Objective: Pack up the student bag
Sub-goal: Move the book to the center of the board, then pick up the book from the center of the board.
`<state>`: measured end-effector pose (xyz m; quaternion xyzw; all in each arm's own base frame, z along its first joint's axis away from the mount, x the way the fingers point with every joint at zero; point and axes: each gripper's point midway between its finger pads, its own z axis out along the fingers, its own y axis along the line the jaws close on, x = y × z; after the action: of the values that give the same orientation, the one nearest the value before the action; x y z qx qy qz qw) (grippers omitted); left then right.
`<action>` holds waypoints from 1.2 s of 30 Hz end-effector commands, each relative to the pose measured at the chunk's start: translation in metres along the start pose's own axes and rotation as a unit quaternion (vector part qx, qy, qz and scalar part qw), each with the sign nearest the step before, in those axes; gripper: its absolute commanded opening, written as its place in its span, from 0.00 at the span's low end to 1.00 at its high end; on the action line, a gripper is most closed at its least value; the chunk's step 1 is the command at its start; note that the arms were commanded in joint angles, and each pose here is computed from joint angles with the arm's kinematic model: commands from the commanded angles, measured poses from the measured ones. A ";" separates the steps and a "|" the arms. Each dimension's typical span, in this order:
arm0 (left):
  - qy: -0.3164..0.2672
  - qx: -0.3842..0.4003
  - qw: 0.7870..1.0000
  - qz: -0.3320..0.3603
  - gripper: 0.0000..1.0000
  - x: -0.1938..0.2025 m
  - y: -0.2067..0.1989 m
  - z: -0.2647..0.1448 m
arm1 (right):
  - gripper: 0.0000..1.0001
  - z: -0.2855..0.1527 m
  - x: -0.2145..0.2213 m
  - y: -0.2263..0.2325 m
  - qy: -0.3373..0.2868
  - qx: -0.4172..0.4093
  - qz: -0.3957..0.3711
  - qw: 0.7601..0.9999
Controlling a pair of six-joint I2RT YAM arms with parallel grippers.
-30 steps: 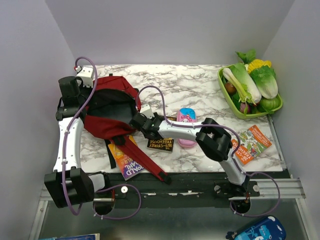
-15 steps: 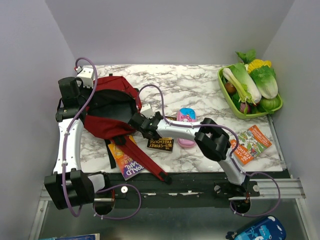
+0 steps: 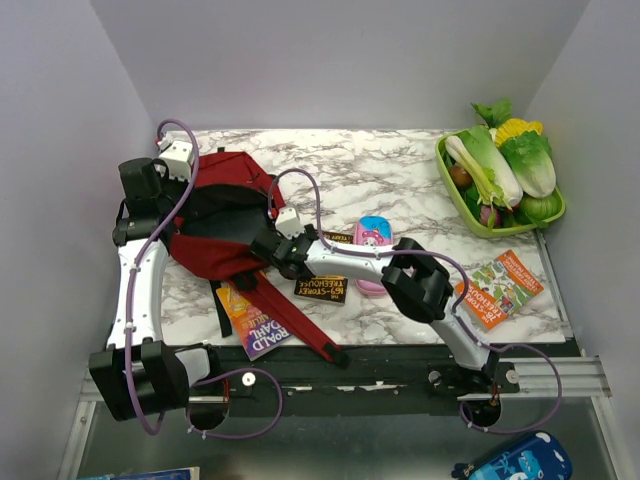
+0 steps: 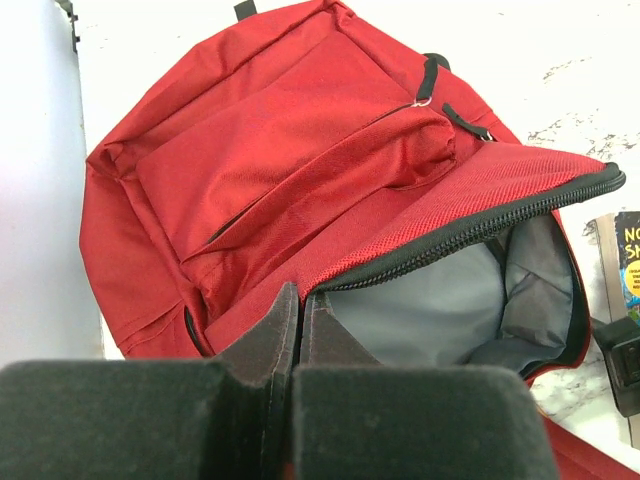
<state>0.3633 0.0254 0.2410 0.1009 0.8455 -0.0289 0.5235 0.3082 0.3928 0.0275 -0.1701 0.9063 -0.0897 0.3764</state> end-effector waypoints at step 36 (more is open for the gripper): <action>-0.032 0.027 0.999 0.000 0.00 -0.009 -0.013 -0.007 | 0.01 -0.085 0.029 -0.066 -0.043 -0.090 -0.006 0.995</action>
<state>0.3598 0.0209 0.2387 0.1047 0.8447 -0.0390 0.5234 0.2492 0.3208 0.0578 -0.2083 0.9065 -0.0369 0.3654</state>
